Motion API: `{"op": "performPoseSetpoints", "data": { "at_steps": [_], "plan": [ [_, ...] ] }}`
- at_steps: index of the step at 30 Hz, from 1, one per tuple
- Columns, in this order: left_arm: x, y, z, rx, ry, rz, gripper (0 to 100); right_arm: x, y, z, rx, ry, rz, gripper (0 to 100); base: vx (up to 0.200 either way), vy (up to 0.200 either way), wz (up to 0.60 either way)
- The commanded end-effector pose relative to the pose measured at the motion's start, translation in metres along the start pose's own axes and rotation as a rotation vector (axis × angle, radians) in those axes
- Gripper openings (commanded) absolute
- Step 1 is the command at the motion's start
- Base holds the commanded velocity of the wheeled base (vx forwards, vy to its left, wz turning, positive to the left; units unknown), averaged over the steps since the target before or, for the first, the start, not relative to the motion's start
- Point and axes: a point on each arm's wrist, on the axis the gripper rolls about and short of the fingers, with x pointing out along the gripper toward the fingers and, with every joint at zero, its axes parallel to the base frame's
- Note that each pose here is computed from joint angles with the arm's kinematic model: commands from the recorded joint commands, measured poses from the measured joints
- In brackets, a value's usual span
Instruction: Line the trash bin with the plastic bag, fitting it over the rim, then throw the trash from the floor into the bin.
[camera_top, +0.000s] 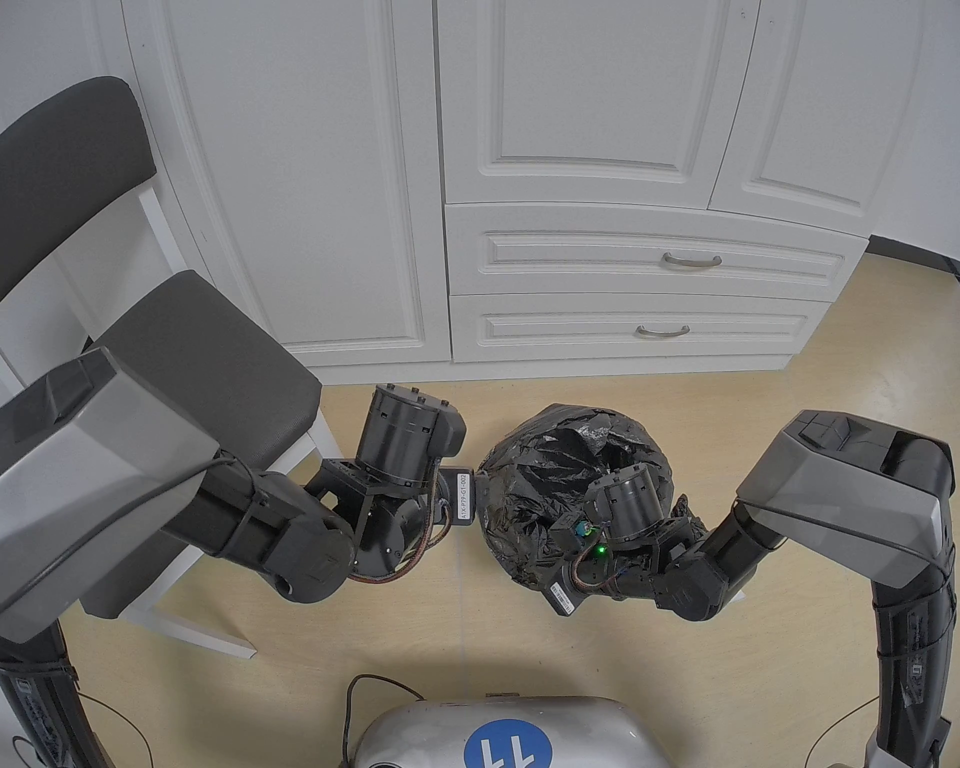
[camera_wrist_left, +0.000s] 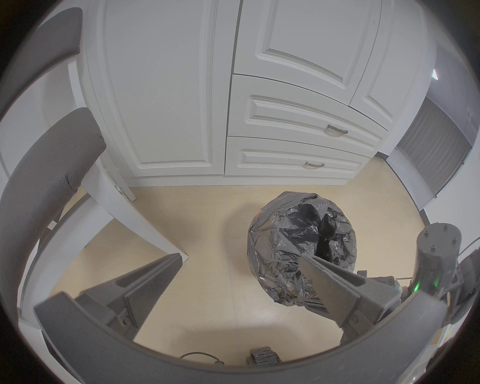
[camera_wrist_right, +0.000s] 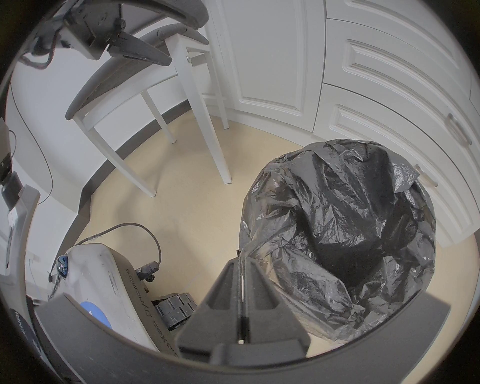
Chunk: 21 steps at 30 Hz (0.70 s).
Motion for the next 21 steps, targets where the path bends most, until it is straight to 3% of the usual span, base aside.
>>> {"op": "performPoseSetpoints", "data": {
  "at_steps": [1, 10, 21],
  "plan": [
    [0.000, 0.000, 0.000, -0.002, -0.002, 0.002, 100, -0.008, -0.009, 0.009, 0.005, -0.048, -0.026, 0, 0.000, 0.000, 0.00],
    [0.002, -0.001, 0.002, -0.016, -0.032, -0.008, 100, -0.012, -0.062, 0.015, 0.063, -0.099, -0.146, 0, 0.000, 0.000, 0.00],
    [0.004, -0.002, 0.001, -0.016, -0.033, -0.006, 100, 0.034, -0.072, -0.015, 0.073, -0.024, -0.194, 0, 0.000, 0.000, 0.00]
  ]
}}
